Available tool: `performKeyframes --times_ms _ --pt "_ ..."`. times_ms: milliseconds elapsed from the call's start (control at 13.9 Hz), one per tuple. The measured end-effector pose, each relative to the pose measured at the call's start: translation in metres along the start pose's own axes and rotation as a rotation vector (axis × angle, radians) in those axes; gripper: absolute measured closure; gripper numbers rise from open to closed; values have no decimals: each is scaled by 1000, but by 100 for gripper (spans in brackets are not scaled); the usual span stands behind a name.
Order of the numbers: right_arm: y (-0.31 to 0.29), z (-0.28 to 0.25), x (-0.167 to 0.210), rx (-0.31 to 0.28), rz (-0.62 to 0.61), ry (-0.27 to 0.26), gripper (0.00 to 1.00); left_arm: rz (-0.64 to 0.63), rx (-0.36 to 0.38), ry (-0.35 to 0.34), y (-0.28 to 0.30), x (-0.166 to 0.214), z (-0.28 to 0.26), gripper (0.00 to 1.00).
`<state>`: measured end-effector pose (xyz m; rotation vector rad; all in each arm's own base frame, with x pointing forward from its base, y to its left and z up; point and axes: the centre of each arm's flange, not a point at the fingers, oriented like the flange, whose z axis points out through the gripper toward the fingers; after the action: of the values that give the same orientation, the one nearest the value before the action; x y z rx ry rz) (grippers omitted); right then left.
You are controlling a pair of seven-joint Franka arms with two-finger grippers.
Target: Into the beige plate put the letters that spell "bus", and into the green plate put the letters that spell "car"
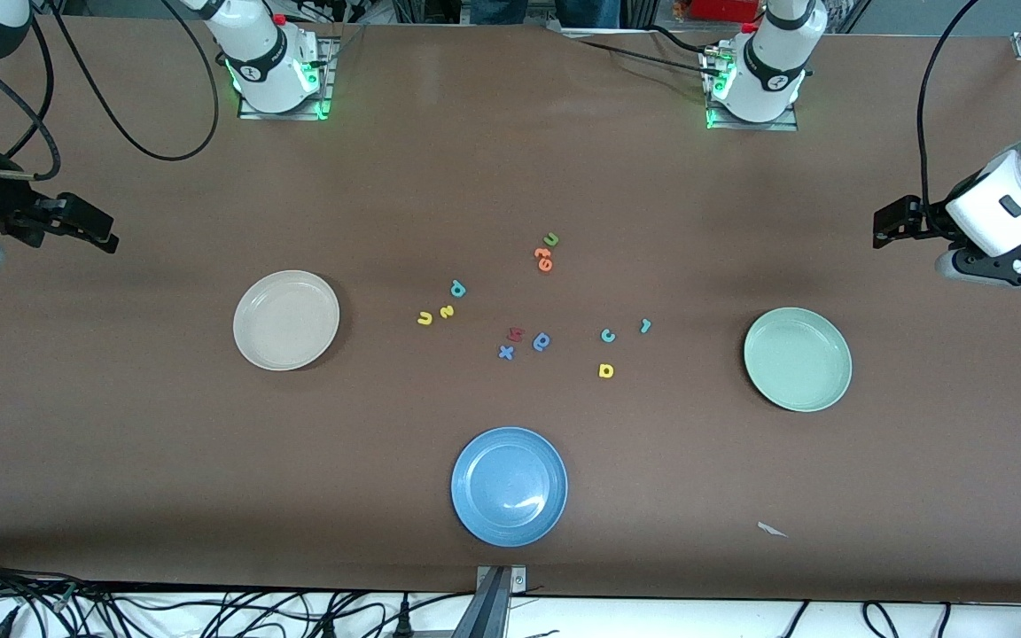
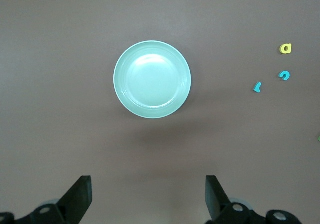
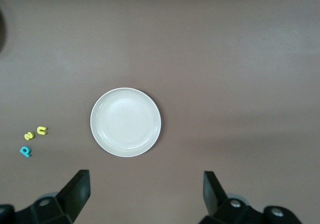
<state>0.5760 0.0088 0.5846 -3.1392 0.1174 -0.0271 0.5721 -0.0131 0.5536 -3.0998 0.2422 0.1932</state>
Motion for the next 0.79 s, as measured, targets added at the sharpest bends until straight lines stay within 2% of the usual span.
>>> performKeyframes --times_ms 793 --pt "0 0 0 0 0 -1 0 0 0 0 0 0 0 0"
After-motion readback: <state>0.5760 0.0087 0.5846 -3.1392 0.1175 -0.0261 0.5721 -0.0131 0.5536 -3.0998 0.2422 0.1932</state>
